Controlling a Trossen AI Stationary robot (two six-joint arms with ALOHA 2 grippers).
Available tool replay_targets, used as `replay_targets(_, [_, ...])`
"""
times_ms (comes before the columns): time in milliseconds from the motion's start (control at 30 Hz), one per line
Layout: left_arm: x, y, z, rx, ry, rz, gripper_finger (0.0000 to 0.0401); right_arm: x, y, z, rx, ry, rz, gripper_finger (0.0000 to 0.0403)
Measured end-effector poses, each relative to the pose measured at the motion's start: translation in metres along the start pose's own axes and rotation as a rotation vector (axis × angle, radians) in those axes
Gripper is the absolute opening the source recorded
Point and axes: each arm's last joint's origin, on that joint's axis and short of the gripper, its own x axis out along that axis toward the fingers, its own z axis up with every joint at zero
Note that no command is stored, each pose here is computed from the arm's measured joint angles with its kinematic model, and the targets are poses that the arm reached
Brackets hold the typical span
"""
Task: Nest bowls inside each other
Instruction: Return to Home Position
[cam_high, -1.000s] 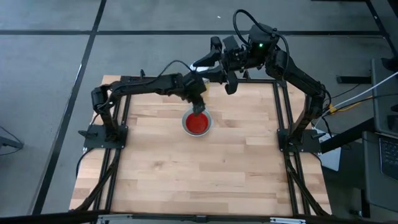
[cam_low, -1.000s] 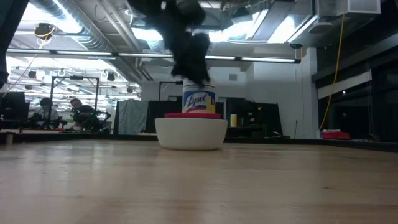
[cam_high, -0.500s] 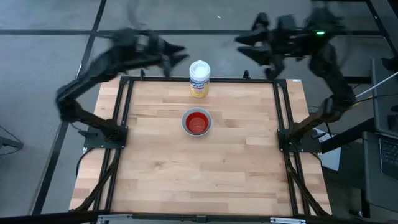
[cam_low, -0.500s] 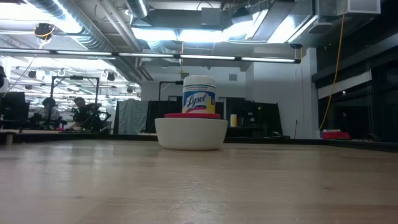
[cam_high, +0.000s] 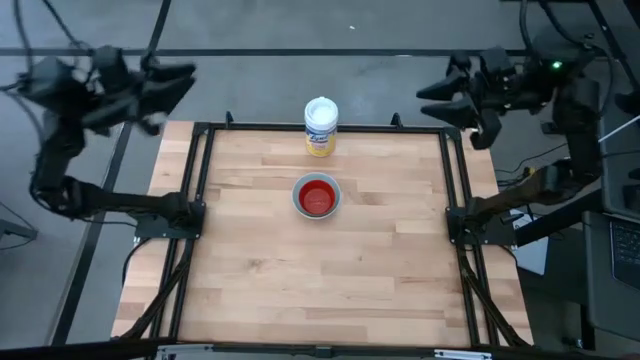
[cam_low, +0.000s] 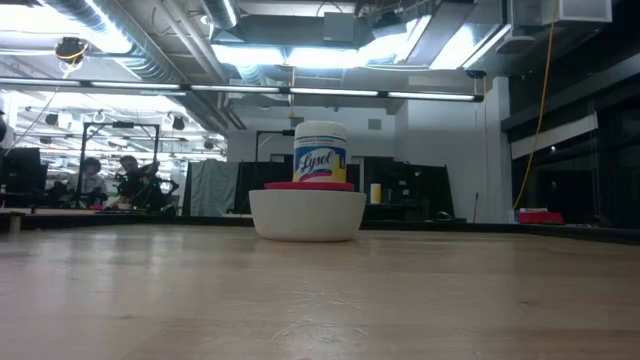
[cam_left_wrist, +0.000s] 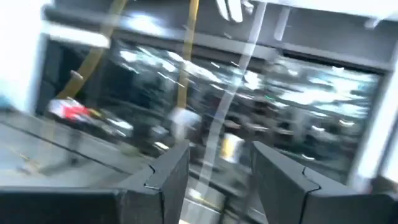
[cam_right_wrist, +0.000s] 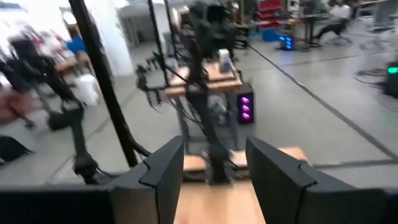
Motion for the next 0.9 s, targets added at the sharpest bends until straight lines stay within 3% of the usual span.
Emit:
replay_targets(33, [-0.011,-0.002,0.001,-0.017,0.021,-0.040,0.0166,-0.005,0.002,-0.002,-0.021,0.015,-0.015,0.0178])
replay_targets(133, [-0.039,-0.010,0.001,0.111,0.083,-0.244,0.0166,-0.024,0.009,-0.009,-0.076,0.065,-0.093,0.0184])
replay_targets(200, [-0.062,-0.013,0.002,0.131,0.095,-0.290,0.0166,-0.040,0.016,-0.013,-0.093,0.088,-0.172,0.0188])
replay_targets(267, [-0.082,-0.013,0.000,0.136,0.107,-0.286,0.0166,-0.054,0.022,-0.018,-0.111,0.115,-0.230,0.0192])
replay_targets(367, [-0.112,-0.010,-0.014,0.193,0.167,-0.266,0.0166,-0.067,0.029,-0.027,-0.170,0.121,-0.199,0.0196])
replay_targets(467, [-0.143,-0.006,-0.028,0.167,0.161,-0.196,0.0164,-0.082,0.035,-0.039,-0.180,0.115,-0.197,0.0200])
replay_targets(733, [-0.262,0.005,-0.089,0.097,-0.031,-0.177,0.0165,-0.148,0.052,-0.104,-0.198,-0.003,-0.306,0.0210])
replay_targets(833, [-0.266,0.006,-0.115,0.046,0.039,-0.129,0.0164,-0.160,0.053,-0.138,-0.158,-0.031,-0.322,0.0213])
replay_targets(900, [-0.266,0.007,-0.123,0.018,0.189,-0.044,0.0163,-0.168,0.053,-0.160,-0.145,-0.066,-0.323,0.0215])
